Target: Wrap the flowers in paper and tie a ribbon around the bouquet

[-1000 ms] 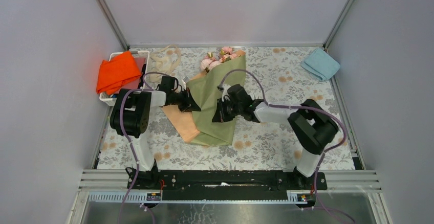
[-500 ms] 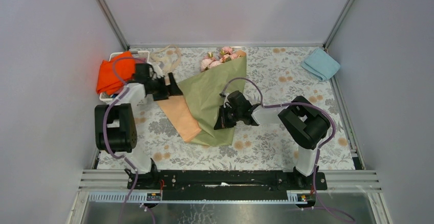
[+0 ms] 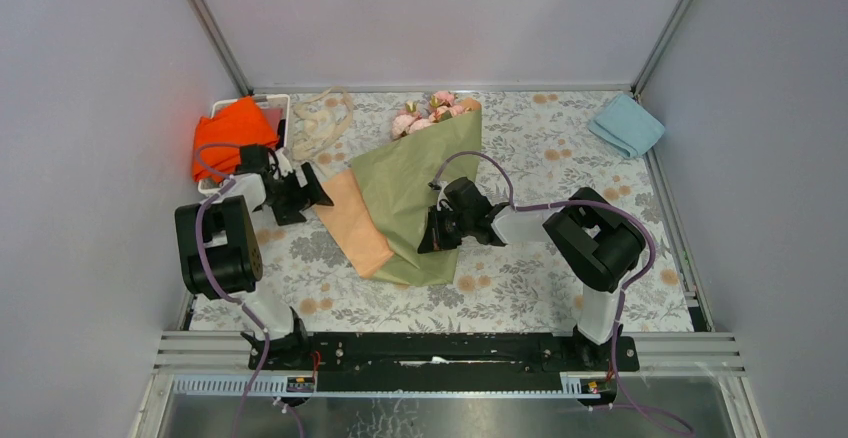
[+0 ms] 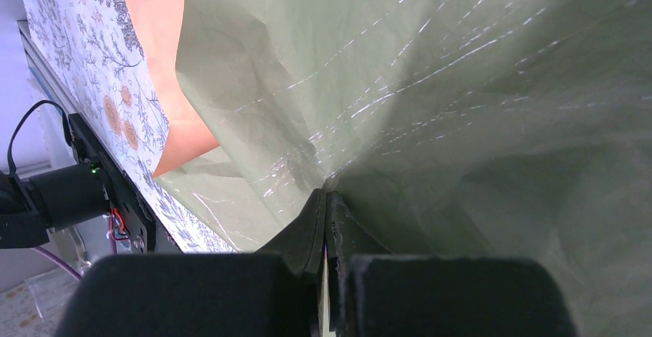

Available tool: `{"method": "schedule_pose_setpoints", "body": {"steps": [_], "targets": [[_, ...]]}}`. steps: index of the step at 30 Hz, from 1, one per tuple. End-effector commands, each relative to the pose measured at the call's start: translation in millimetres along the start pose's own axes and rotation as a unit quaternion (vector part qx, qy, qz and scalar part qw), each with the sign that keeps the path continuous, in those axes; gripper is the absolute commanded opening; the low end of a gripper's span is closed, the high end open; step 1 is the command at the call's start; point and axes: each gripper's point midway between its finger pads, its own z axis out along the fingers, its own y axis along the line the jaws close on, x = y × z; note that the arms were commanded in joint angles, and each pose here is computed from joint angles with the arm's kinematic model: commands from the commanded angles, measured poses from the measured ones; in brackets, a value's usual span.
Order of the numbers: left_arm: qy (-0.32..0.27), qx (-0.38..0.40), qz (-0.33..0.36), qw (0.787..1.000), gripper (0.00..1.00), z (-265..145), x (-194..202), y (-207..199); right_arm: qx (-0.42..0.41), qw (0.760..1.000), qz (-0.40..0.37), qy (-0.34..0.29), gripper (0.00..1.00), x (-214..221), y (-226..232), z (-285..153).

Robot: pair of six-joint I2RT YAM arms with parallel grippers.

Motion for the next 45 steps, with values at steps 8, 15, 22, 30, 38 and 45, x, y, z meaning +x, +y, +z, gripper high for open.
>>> {"method": "schedule_pose_setpoints", "body": {"steps": [8,15,22,30,38,45], "targets": [[0.097,0.12,-0.048,0.987,0.93,29.0,46.3,-36.9,0.055,0.998,-0.002,0.027,0.0,19.2,-29.5,4.8],[0.055,0.164,-0.003,0.985,0.36,6.4,33.8,-61.6,0.059,0.998,-0.004,0.025,0.0,18.2,-31.4,5.5],[0.036,0.221,0.072,0.972,0.0,-22.3,28.5,-105.5,0.056,0.998,-0.002,0.031,0.0,20.2,-32.0,9.8],[0.037,0.291,0.223,0.93,0.0,-45.6,50.4,-211.4,0.057,0.998,0.013,0.033,0.0,22.1,-37.0,17.3],[0.04,0.325,0.292,0.899,0.0,-15.5,62.3,-293.6,0.021,0.999,0.046,-0.017,0.0,13.7,-26.3,17.4],[0.03,0.297,0.29,0.909,0.0,38.3,55.1,-303.9,0.006,0.992,0.079,-0.101,0.0,-4.9,-16.0,-4.7]]}}
